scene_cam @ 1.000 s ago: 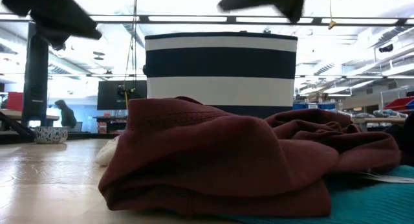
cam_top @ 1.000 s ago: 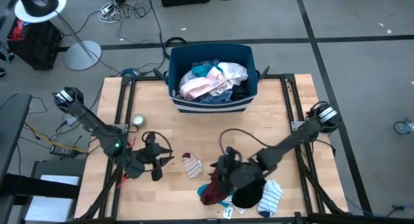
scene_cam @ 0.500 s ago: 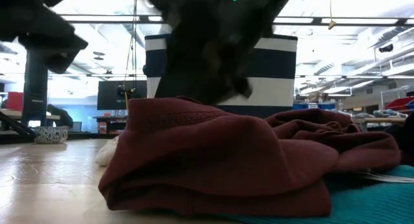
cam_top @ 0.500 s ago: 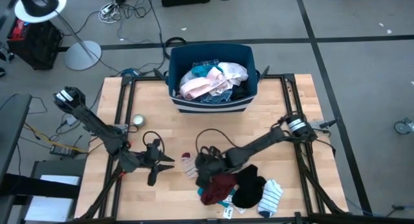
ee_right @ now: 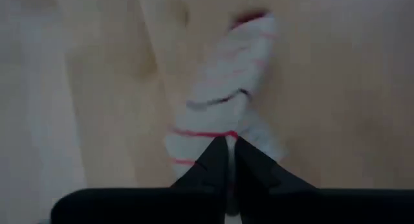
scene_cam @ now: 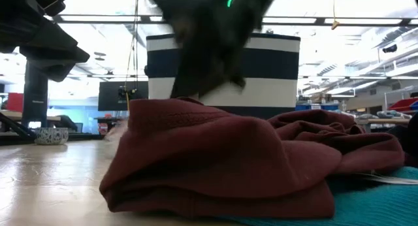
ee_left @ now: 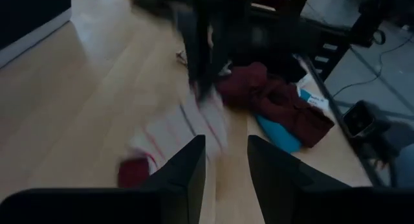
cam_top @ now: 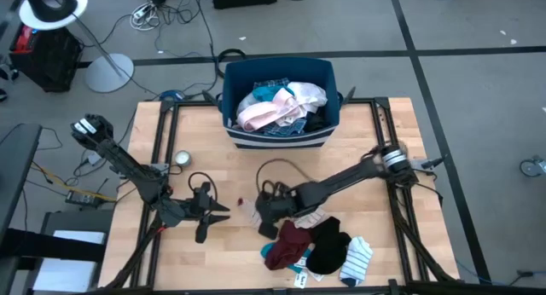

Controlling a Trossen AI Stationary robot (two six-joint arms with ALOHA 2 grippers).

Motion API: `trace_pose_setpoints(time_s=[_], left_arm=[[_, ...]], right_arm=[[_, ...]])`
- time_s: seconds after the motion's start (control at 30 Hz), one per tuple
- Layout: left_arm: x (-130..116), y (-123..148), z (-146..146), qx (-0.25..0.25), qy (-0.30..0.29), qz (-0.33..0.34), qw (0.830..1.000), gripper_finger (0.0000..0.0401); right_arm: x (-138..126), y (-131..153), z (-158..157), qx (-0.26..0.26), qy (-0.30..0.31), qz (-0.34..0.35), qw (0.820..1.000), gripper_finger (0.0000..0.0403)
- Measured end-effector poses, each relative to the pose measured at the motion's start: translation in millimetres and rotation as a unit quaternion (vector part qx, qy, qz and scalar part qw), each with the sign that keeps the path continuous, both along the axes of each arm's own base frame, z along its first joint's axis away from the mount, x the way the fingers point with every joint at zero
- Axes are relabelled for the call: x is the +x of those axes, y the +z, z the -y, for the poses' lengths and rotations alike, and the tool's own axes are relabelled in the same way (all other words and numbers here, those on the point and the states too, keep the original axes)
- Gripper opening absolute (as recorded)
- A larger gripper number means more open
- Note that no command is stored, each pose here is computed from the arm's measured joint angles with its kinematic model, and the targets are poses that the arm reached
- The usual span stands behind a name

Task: Sort clothes
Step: Put the left striped sock into the blue laundry organizer

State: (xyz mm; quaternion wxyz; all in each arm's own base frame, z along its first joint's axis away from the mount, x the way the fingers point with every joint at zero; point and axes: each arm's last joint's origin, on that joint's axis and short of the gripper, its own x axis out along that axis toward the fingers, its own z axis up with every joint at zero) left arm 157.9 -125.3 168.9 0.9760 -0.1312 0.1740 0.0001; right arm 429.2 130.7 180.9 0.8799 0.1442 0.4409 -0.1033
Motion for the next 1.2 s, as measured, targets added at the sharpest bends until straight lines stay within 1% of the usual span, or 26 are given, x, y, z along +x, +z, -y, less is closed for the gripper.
trace_pose_setpoints(time_s=[0.07, 0.17, 0.23, 0.37, 0.47, 0.57, 0.63, 0.7, 0.8, 0.87, 0.93, 1.03, 1.13, 1.2], left_arm=[[0.2, 0.5, 0.3, -0.021, 0.004, 0.0, 1.0, 0.0121], [0.6, 1.9, 0.8, -0.058, 0.014, 0.005, 0.998, 0.0121], [0.8, 2.6, 1.1, -0.063, 0.014, 0.007, 0.998, 0.0121], [0.8, 2.7, 1.2, -0.063, 0.013, 0.007, 0.998, 0.0121], [1.5, 4.8, 1.6, -0.066, 0.014, 0.017, 0.998, 0.0121], [2.2, 7.3, 1.7, -0.073, 0.024, 0.031, 0.997, 0.0122], [3.0, 10.1, 1.7, -0.082, 0.033, 0.045, 0.995, 0.0122], [3.9, 13.8, 1.9, -0.095, 0.043, 0.063, 0.993, 0.0122], [5.2, 19.7, 1.9, -0.111, 0.057, 0.09, 0.988, 0.0122], [6.1, 21.5, 1.3, -0.108, 0.058, 0.097, 0.988, 0.0122], [7.2, 21.3, -0.2, -0.103, 0.061, 0.097, 0.988, 0.0122], [10.2, 21.1, -4.3, -0.101, 0.074, 0.097, 0.987, 0.0122], [12.8, 21.7, -7.7, -0.103, 0.084, 0.1, 0.986, 0.0122], [14.8, 22.8, -10.3, -0.098, 0.09, 0.105, 0.986, 0.0122]], right_arm=[[-9.4, 32.6, 7.2, -0.025, -0.013, 0.024, 0.999, 0.0014], [-23.9, 72.7, 19.2, -0.067, -0.022, 0.057, 0.996, 0.0006], [-34.0, 101.5, 27.8, -0.092, -0.024, 0.093, 0.991, 0.0007], [-56.0, 156.4, 49.8, -0.157, -0.028, 0.164, 0.974, 0.0007], [-67.1, 184.2, 72.8, -0.21, -0.036, 0.196, 0.957, 0.0005], [-74.4, 205.8, 99.5, -0.247, -0.052, 0.225, 0.941, 0.0006], [-76.6, 213.4, 118.3, -0.268, -0.067, 0.232, 0.933, 0.0006], [-77.1, 214.9, 138.7, -0.285, -0.086, 0.223, 0.928, 0.0006], [-78.4, 212.8, 169.3, -0.296, -0.124, 0.204, 0.925, 0.0008], [-77.3, 206.1, 188.2, -0.294, -0.15, 0.185, 0.926, 0.0011], [-75.8, 193.1, 203.8, -0.279, -0.165, 0.15, 0.934, 0.0018], [-77.2, 176.2, 220.8, -0.238, -0.188, 0.107, 0.947, 0.0035], [-82.2, 164.6, 232.1, -0.2, -0.195, 0.067, 0.958, 0.0063], [-85.9, 160.8, 235.9, -0.189, -0.193, 0.046, 0.962, 0.0086]])
